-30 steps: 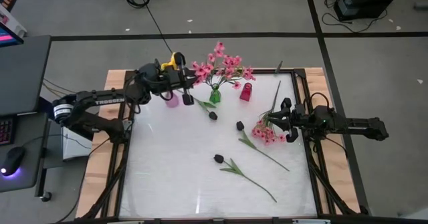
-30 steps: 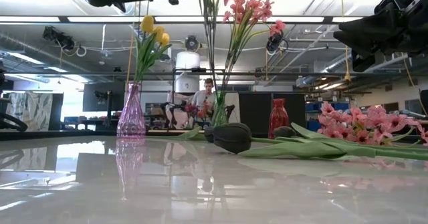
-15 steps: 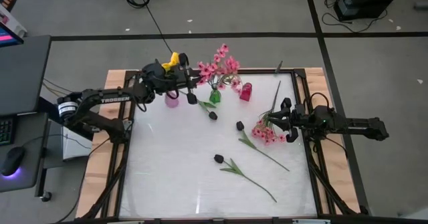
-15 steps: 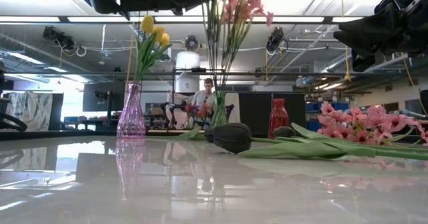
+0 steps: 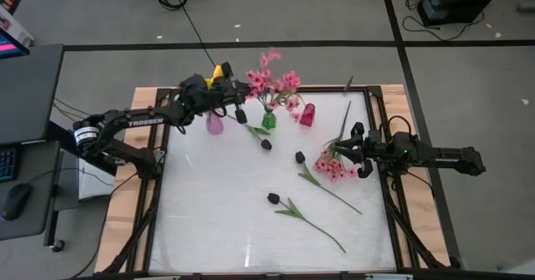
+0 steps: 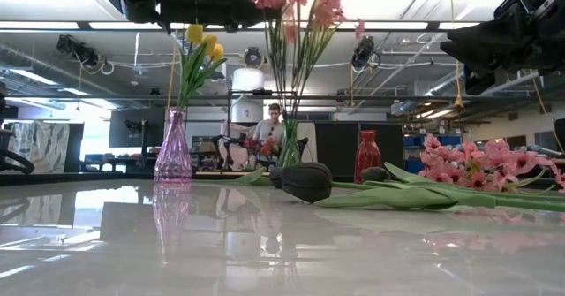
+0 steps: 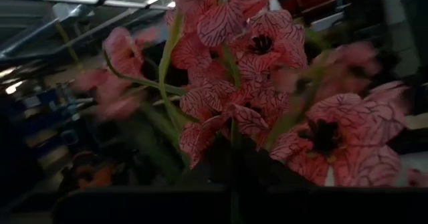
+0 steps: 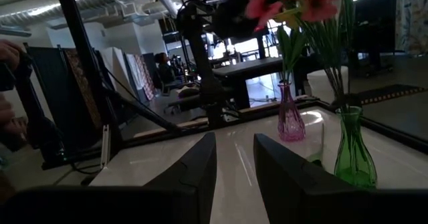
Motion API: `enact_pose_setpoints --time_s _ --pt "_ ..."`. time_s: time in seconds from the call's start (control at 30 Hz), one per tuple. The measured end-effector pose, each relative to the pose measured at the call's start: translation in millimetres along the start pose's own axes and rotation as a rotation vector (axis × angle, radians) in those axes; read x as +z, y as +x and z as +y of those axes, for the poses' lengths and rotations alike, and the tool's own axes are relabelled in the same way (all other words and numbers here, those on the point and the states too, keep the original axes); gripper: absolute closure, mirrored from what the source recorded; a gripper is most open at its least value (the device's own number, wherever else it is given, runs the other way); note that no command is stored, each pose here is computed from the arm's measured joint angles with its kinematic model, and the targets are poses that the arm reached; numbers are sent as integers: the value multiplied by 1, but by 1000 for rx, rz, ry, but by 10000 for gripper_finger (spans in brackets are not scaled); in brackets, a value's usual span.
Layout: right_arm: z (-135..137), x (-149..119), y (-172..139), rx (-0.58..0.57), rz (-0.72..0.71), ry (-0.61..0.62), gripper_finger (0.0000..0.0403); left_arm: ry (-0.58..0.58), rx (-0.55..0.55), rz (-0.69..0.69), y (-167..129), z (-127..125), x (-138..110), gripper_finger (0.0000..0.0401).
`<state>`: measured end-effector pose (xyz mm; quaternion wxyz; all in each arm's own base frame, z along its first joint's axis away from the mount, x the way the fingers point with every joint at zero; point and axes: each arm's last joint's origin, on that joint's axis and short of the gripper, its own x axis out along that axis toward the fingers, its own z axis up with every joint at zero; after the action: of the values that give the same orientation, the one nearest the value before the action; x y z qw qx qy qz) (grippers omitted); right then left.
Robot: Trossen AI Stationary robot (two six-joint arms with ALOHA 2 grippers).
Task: Sort flowers into vase by color
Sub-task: Put the left pink flower into the green vase
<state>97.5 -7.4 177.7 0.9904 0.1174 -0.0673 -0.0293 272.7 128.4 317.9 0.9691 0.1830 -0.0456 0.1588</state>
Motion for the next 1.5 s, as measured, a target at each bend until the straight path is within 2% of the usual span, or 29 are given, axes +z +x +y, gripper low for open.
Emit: enact_pose_setpoints --time_s 0.23,0.53,0.7,1.13,1.5 --pt "0 0 0 0 -1 0 292 2 24 29 -1 9 -5 389" --pt "0 0 0 0 0 0 292 -9 -1 85 8 4 -24 389" --pt "0 0 0 0 0 0 292 -8 3 77 10 4 -25 384" --pt "0 0 0 0 0 0 292 -18 10 72 10 5 -25 262" --pt "0 0 0 0 0 0 292 -45 -11 143 9 3 -31 194"
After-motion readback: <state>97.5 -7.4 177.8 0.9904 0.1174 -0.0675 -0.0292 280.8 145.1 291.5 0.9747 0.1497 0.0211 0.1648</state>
